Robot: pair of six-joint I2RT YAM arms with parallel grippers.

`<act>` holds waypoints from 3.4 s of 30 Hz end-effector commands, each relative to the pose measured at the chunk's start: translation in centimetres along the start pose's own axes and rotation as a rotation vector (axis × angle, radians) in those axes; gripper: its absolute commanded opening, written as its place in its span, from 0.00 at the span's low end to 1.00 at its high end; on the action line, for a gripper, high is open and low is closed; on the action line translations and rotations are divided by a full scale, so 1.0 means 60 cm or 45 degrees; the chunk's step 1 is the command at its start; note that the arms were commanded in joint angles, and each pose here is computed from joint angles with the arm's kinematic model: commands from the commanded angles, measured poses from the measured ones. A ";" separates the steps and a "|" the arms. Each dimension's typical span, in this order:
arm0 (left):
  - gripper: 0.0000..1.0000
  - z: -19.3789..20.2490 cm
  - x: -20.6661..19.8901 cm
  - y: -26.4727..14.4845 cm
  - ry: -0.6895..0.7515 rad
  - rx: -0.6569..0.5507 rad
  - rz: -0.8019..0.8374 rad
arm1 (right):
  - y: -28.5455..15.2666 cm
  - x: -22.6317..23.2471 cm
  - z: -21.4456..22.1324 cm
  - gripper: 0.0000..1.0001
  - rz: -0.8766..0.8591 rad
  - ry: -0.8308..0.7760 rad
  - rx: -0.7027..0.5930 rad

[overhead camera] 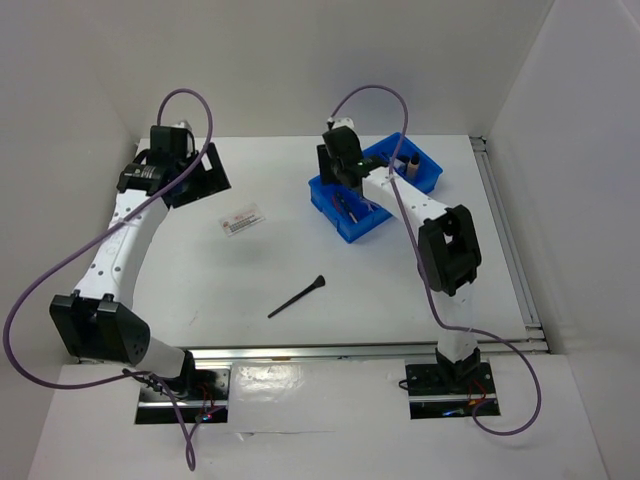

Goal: Organize the makeup

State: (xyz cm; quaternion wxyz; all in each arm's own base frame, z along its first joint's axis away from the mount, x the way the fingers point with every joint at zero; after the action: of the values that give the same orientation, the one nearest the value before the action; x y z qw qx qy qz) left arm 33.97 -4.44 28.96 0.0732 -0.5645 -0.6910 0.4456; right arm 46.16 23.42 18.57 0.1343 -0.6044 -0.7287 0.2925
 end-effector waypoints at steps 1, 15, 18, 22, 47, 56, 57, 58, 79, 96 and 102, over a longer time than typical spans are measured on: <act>1.00 -0.024 -0.010 -0.054 0.022 -0.099 0.065 | -0.045 0.009 -0.064 0.66 0.029 0.034 -0.086; 1.00 0.015 0.010 -0.126 -0.013 -0.147 0.075 | -0.246 0.182 0.151 0.67 -0.268 0.408 0.420; 1.00 0.018 0.010 -0.137 -0.007 -0.156 0.079 | -0.260 0.209 0.199 0.67 -0.291 0.430 0.477; 1.00 0.027 0.015 -0.144 0.000 -0.150 0.066 | -0.244 0.232 0.254 0.67 -0.287 0.437 0.646; 1.00 0.030 0.023 -0.153 0.009 -0.177 0.055 | -0.172 0.294 0.329 0.43 -0.152 0.213 0.818; 1.00 0.030 0.030 -0.149 0.019 -0.189 0.018 | -0.156 0.297 0.299 0.13 -0.085 0.131 0.713; 1.00 0.030 0.030 -0.149 0.019 -0.189 0.018 | -0.157 0.299 0.282 0.12 -0.095 0.123 0.685; 1.00 0.027 0.028 -0.153 0.018 -0.199 0.025 | -0.162 0.297 0.265 0.11 -0.107 0.113 0.646; 1.00 -0.003 0.010 -0.112 0.027 -0.221 -0.003 | -0.075 0.001 -0.145 0.12 0.096 -0.183 -0.413; 1.00 -0.001 0.022 -0.105 0.044 -0.220 -0.046 | -0.016 -0.010 -0.029 0.13 0.133 -0.315 -0.162; 1.00 -0.001 0.021 -0.110 0.044 -0.223 -0.030 | -0.024 -0.011 0.009 0.14 0.102 -0.323 -0.084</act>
State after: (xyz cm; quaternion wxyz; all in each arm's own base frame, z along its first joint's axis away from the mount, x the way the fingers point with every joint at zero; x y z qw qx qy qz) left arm 28.63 -3.39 31.47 0.0606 -0.5524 -0.7303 0.3973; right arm 45.47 23.14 15.31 0.0131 -0.5791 -0.7184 0.3851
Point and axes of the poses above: each gripper's point midway between its finger pads, its own y axis out along the fingers, its own x axis along the line the jaws close on, z = x × y, the point moved 6 cm from there along -y, back along the fingers, and after that the axes turned 10 degrees about -y, right-handed, at the moved point
